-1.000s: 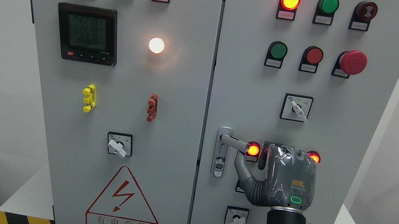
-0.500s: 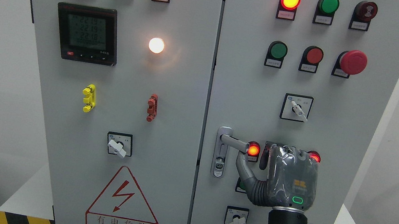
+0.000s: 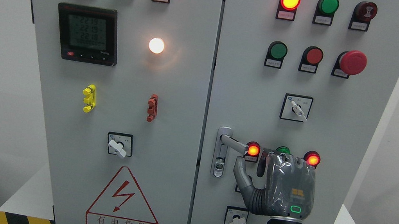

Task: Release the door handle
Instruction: 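Open the right hand and pull it off the handle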

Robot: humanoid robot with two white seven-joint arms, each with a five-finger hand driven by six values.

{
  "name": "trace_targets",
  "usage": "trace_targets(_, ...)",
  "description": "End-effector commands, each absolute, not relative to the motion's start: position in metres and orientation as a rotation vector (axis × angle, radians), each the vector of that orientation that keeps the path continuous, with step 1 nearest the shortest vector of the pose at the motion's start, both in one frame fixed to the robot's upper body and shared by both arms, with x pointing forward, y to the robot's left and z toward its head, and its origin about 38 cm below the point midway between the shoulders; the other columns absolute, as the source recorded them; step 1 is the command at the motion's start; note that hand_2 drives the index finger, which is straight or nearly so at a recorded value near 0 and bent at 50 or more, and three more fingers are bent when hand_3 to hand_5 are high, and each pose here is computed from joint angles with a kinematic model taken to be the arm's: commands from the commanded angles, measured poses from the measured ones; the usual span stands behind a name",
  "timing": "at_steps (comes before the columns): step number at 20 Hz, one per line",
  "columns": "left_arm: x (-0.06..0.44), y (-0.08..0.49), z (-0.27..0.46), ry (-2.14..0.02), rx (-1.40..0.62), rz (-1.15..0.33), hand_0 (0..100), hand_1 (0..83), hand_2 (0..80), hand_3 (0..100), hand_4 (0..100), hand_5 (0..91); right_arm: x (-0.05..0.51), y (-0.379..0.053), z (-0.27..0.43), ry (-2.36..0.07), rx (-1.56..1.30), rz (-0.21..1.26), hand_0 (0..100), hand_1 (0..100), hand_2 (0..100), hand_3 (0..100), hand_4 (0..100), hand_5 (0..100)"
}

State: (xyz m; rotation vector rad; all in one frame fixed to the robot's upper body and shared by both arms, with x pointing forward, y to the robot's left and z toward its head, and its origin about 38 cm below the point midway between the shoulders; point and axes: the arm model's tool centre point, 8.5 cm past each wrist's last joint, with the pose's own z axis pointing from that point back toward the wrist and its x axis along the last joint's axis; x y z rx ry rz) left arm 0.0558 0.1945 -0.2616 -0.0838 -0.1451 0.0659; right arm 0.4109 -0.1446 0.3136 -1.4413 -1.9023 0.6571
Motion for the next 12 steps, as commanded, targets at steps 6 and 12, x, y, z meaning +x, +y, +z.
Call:
trace_targets(6,0.063,0.194,-0.261,-0.164,-0.084,0.044,0,0.0,2.3,9,1,0.0,0.376,-0.187,0.297,-1.893,-1.524,0.606,41,29,62,100,80,75)
trace_targets(12,0.063,0.194,-0.261,-0.164,-0.084,0.044,0,0.0,2.2,9,1,0.0,0.352,-0.230,0.294,-1.871,-1.622,0.597,40,23,33,37,29,15)
